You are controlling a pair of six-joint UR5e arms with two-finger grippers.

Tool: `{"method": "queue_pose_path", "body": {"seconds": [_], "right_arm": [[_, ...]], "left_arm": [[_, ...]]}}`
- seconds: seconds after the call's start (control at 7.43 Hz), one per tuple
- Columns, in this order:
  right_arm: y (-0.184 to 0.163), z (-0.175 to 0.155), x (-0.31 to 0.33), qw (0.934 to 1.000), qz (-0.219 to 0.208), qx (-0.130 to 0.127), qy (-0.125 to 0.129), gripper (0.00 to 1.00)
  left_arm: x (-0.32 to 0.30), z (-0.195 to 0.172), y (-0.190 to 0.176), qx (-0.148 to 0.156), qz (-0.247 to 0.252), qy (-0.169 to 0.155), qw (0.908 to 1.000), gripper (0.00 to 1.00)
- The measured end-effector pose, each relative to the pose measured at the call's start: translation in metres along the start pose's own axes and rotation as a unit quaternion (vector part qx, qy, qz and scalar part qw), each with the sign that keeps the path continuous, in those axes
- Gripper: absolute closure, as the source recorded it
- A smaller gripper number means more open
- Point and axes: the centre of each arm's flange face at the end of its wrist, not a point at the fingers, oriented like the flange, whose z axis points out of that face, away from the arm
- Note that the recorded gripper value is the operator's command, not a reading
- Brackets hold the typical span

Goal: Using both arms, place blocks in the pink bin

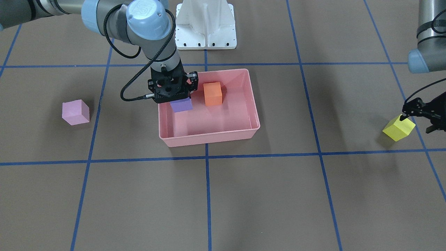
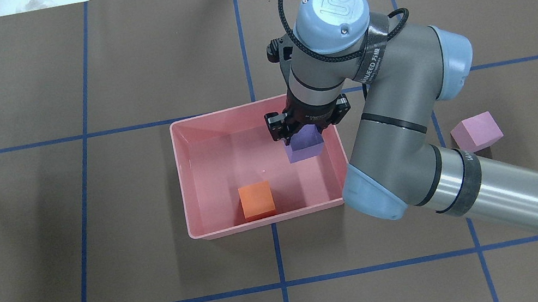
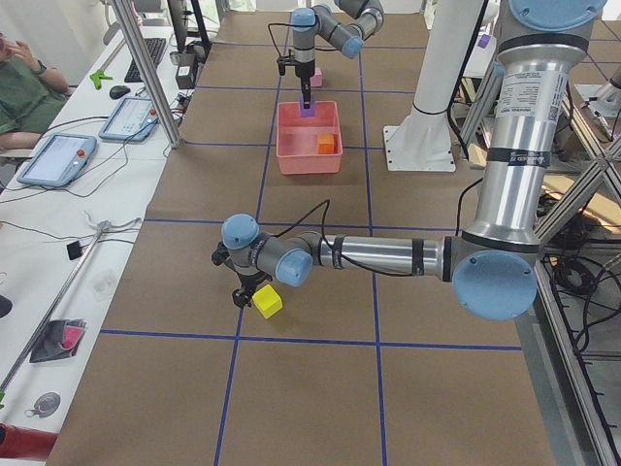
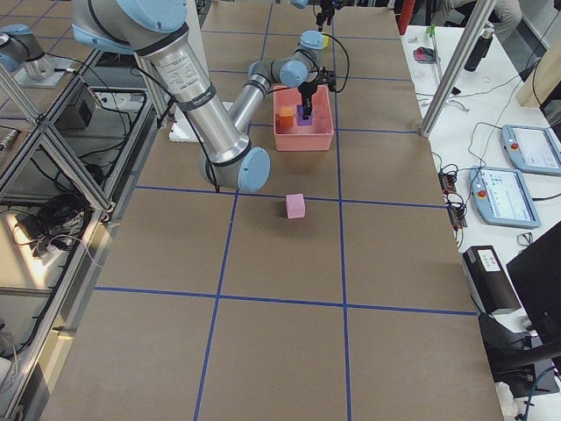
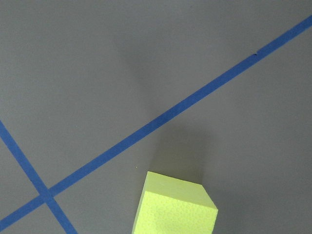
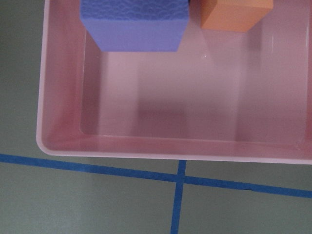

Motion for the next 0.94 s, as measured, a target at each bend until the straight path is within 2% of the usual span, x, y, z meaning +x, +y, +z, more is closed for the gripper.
{"method": "queue_pose_path", "body": {"seconds": [0.4,0.54,0.67,0.81,0.94], "right_arm": [[0.0023,0.0011,-0.004,0.9999,0.01,0.003,-0.009,0.61],[0.0025,0.0014,-0.0037,0.9999,0.01,0.003,-0.009,0.49],[0.0029,0.0021,-0.0031,0.9999,0.01,0.003,-0.009,0.14],[0.0032,0.0029,-0.0022,0.9999,0.011,0.002,-0.009,0.02],[0.0034,0.003,-0.0022,0.9999,0.011,0.002,-0.009,0.01]], "left_arm": [[-0.0066,0.0086,0.0052,0.013,-0.015,0.0,0.9998,0.0],[-0.0055,0.0075,0.0043,0.015,-0.018,0.0,0.9997,0.0],[-0.0042,0.0066,0.0035,0.017,-0.023,0.001,0.9996,0.0],[-0.0034,0.0068,0.0042,0.019,-0.026,0.001,0.9995,0.0],[-0.0034,0.0075,0.0066,0.02,-0.027,0.002,0.9994,0.0]]}}
